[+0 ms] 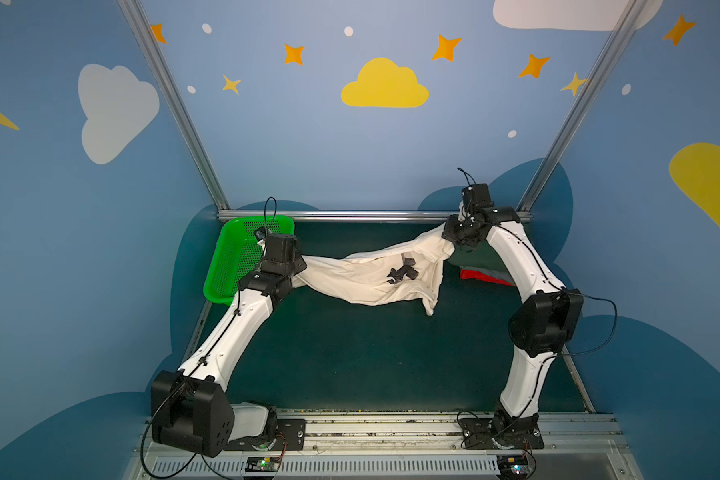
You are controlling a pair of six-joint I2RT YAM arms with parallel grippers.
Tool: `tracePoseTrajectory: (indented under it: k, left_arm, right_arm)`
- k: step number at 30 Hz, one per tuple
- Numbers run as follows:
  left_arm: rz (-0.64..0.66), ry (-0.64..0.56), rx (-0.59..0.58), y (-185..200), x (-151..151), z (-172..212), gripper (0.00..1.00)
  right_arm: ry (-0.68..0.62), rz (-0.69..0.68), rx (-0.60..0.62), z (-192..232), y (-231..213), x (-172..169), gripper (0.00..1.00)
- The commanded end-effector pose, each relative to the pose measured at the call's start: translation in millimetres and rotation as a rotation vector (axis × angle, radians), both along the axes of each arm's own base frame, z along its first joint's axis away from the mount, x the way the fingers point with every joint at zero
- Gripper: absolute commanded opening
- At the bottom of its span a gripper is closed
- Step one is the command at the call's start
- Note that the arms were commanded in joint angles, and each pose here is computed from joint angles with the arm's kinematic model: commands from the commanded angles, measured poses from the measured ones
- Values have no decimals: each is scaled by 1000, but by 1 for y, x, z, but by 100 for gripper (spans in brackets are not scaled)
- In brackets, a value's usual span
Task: Fold and stack the t-shirts
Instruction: 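Stretch the t-shirt apart, pulling the grippers away from each other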
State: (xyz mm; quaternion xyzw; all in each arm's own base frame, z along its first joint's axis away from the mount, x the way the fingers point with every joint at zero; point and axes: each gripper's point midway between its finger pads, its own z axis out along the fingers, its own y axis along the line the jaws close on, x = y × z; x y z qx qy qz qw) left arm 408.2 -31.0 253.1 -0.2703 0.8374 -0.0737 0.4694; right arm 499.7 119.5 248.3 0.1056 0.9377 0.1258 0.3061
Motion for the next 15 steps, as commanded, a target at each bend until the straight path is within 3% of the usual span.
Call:
tracePoseTrajectory:
  k: [1,12,15]
  left_arm:
    - [-35,-39,-1,-1,-6,27,3]
    - [-113,-181,-63,-6,-90,70,3]
    - [-120,-224,-74,-3,-109,84,3]
  right_arm:
    - [-73,5,-32,50,-14,-16,0]
    - [-329,-35,-101,138,-36,-132,0]
    - [-405,-42,-100,165,-40,-150,0]
